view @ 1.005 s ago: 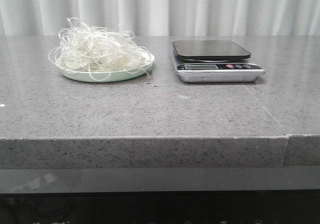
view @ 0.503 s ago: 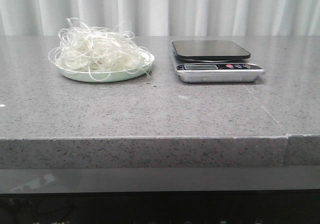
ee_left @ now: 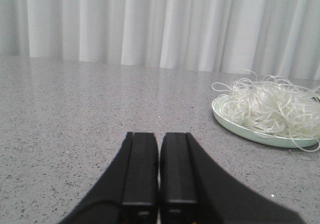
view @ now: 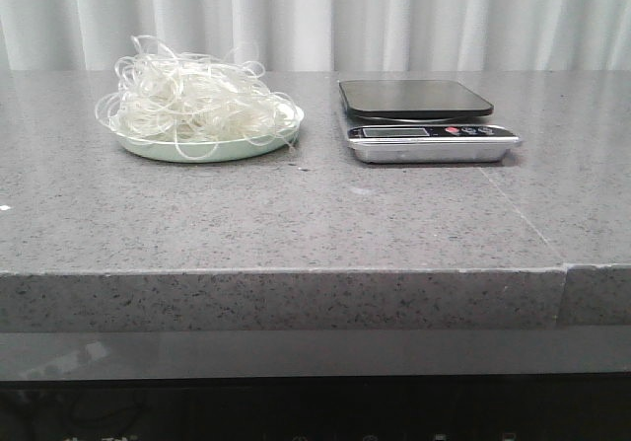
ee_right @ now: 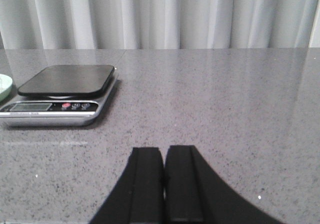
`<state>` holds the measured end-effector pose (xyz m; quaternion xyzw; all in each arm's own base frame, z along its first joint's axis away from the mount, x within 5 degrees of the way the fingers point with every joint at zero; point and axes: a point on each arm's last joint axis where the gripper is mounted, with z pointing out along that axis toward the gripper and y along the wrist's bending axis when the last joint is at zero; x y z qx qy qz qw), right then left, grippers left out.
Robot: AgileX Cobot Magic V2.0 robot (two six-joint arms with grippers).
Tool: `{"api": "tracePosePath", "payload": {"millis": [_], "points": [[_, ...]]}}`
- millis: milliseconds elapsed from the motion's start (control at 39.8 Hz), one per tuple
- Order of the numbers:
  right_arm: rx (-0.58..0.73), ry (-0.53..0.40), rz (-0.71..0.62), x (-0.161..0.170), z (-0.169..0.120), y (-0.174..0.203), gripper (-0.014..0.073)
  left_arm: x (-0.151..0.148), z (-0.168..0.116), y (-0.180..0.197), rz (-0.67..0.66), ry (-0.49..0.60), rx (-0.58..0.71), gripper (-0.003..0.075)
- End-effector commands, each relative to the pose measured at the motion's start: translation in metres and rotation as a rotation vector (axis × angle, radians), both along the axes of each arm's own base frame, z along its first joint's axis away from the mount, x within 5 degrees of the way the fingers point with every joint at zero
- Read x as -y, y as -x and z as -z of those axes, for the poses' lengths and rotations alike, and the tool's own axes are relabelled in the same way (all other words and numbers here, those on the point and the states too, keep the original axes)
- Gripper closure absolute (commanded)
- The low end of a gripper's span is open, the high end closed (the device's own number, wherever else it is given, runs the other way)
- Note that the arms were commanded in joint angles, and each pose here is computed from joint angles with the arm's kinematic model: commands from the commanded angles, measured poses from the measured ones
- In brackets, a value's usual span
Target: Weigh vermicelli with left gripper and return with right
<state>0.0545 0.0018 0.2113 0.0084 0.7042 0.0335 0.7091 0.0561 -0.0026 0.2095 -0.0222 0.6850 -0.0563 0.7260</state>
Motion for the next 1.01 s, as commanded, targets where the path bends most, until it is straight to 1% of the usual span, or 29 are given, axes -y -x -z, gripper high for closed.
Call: {"api": "tracePosePath", "payload": {"millis": [0, 75, 276, 980], "points": [[0.154, 0.000, 0.003, 0.0000, -0.0063, 0.0011, 0.0424, -0.0004, 0.0032, 0.0008, -0.003, 0.012, 0.074, 0.0566], [0.144, -0.002, 0.011, 0.0004, -0.0010, 0.0002, 0.0424, -0.0004, 0.0032, 0.0008, -0.003, 0.012, 0.074, 0.0566], [0.151, -0.007, 0.041, 0.0021, -0.0017, 0.0002, 0.0424, -0.0004, 0.0032, 0.0008, -0.003, 0.012, 0.074, 0.0566], [0.148, -0.010, 0.026, 0.0012, -0.0014, 0.0002, 0.0424, -0.0004, 0.0032, 0.0008, -0.003, 0.012, 0.074, 0.0566]]}}
